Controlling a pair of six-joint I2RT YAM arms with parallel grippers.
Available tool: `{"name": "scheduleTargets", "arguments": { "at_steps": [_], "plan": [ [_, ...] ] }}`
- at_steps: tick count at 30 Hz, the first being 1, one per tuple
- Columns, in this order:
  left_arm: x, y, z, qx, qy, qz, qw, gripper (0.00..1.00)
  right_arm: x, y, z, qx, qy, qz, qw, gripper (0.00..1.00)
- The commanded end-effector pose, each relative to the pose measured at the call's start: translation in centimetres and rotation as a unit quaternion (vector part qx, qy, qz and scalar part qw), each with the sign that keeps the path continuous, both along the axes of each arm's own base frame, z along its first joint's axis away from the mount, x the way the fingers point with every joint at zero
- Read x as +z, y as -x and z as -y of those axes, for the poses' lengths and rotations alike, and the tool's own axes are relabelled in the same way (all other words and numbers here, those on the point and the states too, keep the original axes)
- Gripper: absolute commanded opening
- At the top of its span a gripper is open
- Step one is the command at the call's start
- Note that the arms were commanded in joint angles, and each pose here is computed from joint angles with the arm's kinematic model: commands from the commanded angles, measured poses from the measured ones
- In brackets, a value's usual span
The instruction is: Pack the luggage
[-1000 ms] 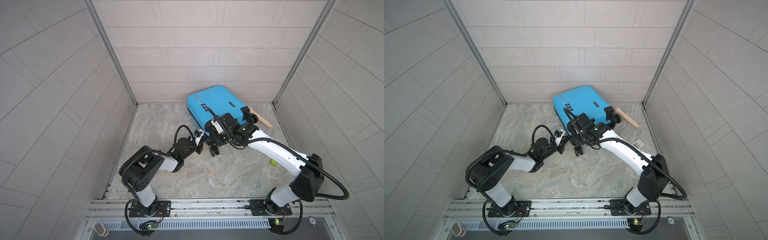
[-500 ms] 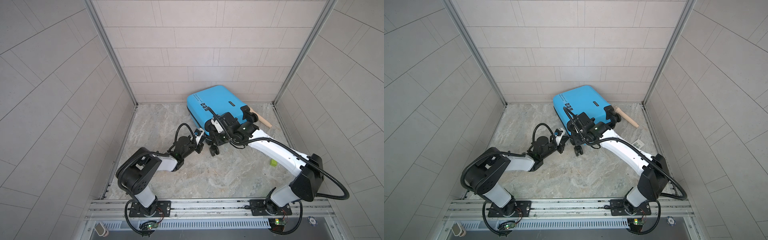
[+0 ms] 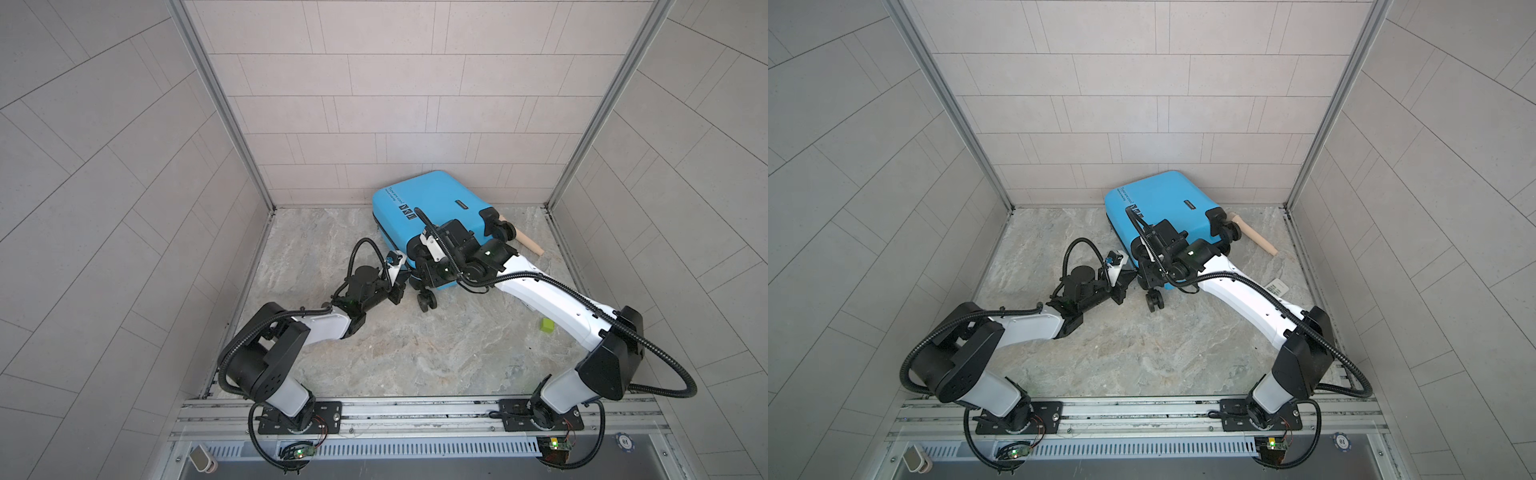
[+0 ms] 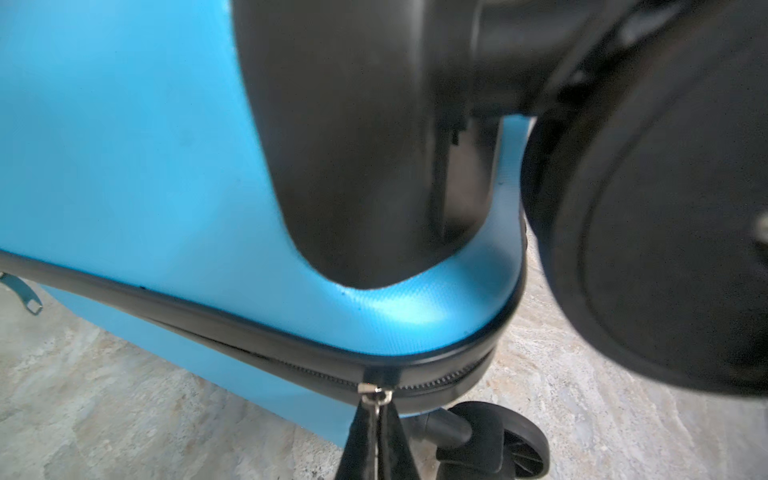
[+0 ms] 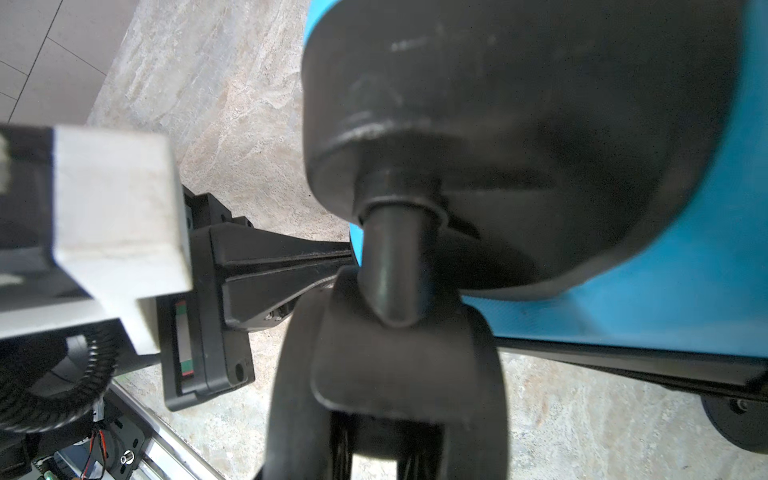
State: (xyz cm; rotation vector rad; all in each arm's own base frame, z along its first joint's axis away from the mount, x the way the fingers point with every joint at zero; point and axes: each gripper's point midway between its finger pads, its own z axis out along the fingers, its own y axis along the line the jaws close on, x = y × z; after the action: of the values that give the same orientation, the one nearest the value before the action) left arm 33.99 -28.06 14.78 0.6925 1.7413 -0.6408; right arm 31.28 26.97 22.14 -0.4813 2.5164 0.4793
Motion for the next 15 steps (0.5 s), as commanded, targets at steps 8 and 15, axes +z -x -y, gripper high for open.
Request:
{"name": "scheduleTargets", "arguments": {
  "at_steps": [8, 15],
  "plan": [
    [4.0, 4.0, 4.4, -0.102, 0.084, 0.02, 0.991, 0.0, 7.7, -2.2, -5.1, 0.035, -0.141, 0.12, 0.982, 0.0],
    [3.3, 4.8, 5.0, -0.105, 0.079, 0.013, 0.991, 0.0, 8.8, -1.9, -5.1, 0.034, -0.157, 0.128, 0.979, 0.0]
  ]
}}
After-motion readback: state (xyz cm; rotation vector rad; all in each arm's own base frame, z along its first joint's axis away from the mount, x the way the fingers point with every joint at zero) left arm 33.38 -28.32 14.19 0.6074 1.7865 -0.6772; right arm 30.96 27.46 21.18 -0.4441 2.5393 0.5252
